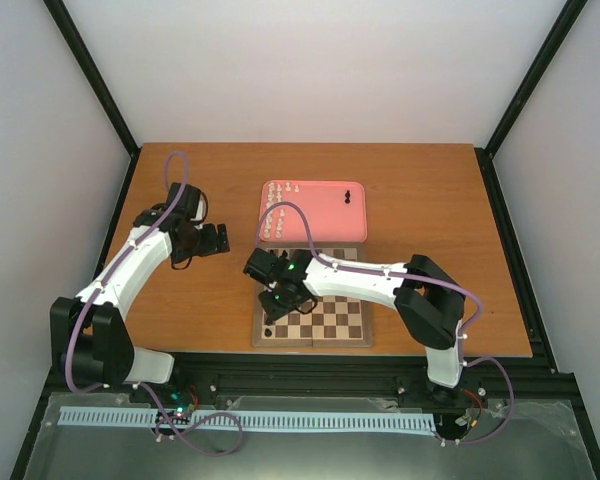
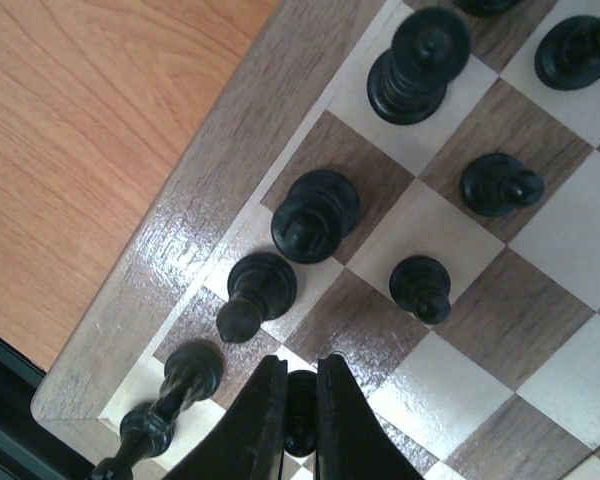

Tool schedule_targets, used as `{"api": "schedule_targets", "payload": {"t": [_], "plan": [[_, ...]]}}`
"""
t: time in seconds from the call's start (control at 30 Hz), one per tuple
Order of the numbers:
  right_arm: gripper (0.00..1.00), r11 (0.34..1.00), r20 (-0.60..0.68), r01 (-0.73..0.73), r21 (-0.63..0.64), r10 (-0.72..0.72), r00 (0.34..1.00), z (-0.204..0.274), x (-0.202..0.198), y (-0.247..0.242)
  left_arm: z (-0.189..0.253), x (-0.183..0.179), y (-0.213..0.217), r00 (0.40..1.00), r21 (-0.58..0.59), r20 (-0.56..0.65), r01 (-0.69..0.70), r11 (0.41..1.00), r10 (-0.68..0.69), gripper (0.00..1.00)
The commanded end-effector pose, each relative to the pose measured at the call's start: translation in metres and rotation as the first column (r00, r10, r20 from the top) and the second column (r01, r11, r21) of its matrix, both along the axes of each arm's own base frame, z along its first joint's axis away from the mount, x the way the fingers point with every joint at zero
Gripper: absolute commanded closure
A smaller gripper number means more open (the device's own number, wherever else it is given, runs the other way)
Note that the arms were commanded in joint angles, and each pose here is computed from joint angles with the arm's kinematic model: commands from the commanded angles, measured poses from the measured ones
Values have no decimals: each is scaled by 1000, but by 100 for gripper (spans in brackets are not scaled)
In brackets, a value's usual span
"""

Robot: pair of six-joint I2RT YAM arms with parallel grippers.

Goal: Set up the chess pieces on the board
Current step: Place the chess piece on the chessboard.

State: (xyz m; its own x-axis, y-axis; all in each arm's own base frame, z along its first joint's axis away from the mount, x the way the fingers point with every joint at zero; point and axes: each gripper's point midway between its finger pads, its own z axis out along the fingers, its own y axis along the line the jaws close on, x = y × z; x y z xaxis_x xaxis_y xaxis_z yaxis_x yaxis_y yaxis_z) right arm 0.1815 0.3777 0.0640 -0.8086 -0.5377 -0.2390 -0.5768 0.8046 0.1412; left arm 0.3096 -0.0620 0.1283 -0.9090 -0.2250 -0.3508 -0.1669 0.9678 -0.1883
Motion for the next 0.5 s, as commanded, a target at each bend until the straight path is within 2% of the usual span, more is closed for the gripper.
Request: {"api": "schedule_targets", "payload": {"t": [0.0, 0.47], "plan": [[96, 1000, 28, -21, 5, 21, 999, 2, 5, 11, 8, 4, 1, 999, 2, 41, 11, 1000, -11, 0], [94, 998, 52, -4, -57, 7, 999, -1, 11, 3, 5, 3, -1, 999, -3, 34, 17, 1000, -17, 0]]}}
